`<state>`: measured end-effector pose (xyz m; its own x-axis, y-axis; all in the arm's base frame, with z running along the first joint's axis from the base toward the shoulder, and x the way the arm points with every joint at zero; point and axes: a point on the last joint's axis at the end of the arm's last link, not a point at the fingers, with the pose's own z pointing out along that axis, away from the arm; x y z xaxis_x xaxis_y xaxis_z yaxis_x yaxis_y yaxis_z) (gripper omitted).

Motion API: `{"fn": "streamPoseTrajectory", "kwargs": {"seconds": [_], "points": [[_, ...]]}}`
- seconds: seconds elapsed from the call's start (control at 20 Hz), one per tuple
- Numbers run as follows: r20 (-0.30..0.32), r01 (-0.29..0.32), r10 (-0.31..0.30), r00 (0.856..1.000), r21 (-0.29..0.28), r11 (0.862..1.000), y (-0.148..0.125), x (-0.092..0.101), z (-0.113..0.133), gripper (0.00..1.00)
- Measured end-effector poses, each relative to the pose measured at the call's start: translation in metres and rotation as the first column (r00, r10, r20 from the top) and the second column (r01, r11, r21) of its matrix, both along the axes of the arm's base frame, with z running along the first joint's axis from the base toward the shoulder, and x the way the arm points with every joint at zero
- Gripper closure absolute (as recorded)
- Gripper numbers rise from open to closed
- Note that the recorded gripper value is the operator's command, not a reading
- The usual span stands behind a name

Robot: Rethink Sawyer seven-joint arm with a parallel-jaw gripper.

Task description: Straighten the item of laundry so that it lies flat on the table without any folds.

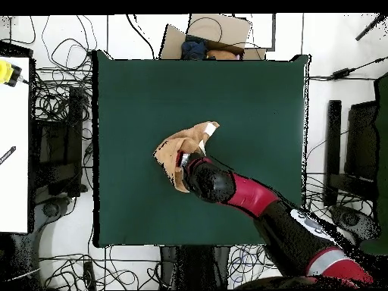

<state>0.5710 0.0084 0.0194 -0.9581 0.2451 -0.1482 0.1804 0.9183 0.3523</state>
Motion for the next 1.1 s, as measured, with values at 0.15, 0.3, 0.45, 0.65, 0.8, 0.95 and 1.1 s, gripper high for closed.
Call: {"fn": "streamPoseTrajectory", "kwargs": {"seconds": [0.15, 0.3, 0.45, 0.65, 0.8, 0.95, 1.1], "points": [[-0.003, -0.008, 0.008, 1.0, -0.005, 1.0, 0.004, -0.001, -0.001, 0.0], [-0.007, -0.014, 0.014, 1.0, -0.019, 1.0, 0.004, -0.003, -0.001, 0.0], [-0.005, -0.015, 0.015, 1.0, -0.028, 0.999, 0.003, -0.003, 0.001, 0.0], [0.003, -0.016, 0.016, 1.0, -0.049, 0.999, 0.0, 0.001, 0.003, 0.0], [0.017, -0.022, 0.023, 1.0, -0.061, 0.998, 0.001, 0.007, 0.006, 0.0], [0.036, -0.031, 0.034, 0.999, -0.073, 0.997, 0.005, 0.015, 0.011, 0.0], [0.058, -0.038, 0.043, 0.997, -0.085, 0.996, 0.008, 0.025, 0.016, 0.0]]}}
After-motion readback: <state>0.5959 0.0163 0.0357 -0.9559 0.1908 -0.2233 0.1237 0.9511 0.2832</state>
